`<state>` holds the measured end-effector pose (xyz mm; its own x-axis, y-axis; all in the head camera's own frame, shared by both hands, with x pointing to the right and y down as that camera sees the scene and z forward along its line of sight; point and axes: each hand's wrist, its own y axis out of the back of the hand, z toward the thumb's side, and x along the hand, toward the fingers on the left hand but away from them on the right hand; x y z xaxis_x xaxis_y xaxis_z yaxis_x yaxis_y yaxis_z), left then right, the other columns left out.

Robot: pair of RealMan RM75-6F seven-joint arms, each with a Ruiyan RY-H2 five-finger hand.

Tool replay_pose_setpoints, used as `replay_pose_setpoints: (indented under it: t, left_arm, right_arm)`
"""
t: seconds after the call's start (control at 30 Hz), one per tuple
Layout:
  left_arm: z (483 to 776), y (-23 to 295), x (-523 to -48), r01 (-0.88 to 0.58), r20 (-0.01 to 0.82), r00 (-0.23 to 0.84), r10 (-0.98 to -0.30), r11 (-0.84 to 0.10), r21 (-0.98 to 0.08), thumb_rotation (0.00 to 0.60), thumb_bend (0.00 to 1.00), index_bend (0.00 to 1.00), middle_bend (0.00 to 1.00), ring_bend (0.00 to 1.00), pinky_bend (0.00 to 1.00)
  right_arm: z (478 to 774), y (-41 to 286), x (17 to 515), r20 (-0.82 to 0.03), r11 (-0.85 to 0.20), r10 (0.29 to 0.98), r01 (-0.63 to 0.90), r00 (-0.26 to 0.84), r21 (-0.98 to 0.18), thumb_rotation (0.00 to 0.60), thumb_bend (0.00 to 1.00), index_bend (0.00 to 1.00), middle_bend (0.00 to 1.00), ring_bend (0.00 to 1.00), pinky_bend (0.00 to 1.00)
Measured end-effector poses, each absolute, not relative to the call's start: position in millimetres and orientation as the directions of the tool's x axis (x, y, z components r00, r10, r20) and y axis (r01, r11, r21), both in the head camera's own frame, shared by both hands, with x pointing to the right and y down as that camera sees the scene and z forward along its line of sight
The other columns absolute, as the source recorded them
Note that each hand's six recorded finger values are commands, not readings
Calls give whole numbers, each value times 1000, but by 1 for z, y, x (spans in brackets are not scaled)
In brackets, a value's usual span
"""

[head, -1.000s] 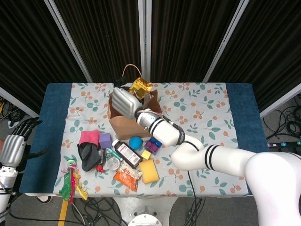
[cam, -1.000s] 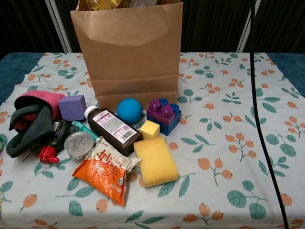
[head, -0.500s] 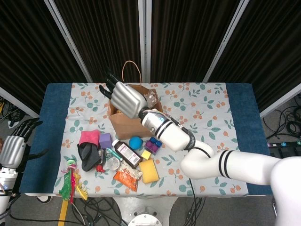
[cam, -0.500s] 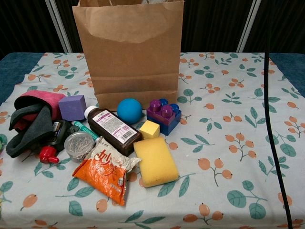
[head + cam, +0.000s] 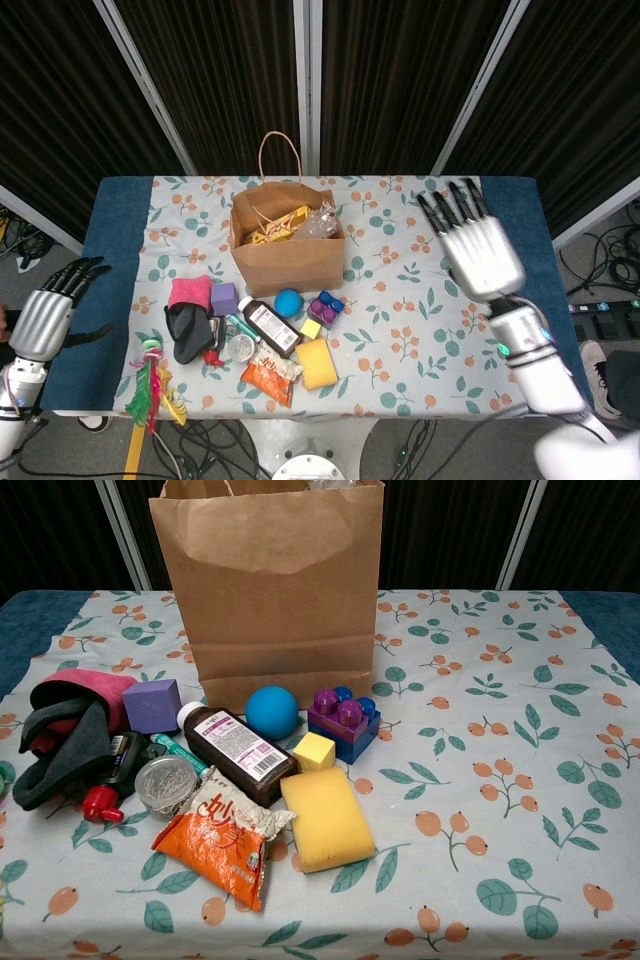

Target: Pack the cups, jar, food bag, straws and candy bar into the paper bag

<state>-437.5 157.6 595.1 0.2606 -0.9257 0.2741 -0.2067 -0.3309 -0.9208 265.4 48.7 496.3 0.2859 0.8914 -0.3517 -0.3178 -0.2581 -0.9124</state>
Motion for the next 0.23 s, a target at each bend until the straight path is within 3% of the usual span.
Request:
replay_pose_setpoints:
  t: [0.13, 0.23]
  left_arm:
    - [592, 161, -432, -166, 293, 274, -916, -345, -924, 600, 128, 233, 249, 155, 250]
    - [591, 165, -430, -134, 304, 278, -911, -350, -927, 600, 127, 233, 249, 155, 250]
  right_arm:
    - [514, 105, 355, -403, -388, 908, -134, 113, -912, 600, 0, 0, 26, 0, 0]
    - [522, 139, 402, -385, -385, 922, -18, 48, -923, 600, 0, 0, 25, 0, 0]
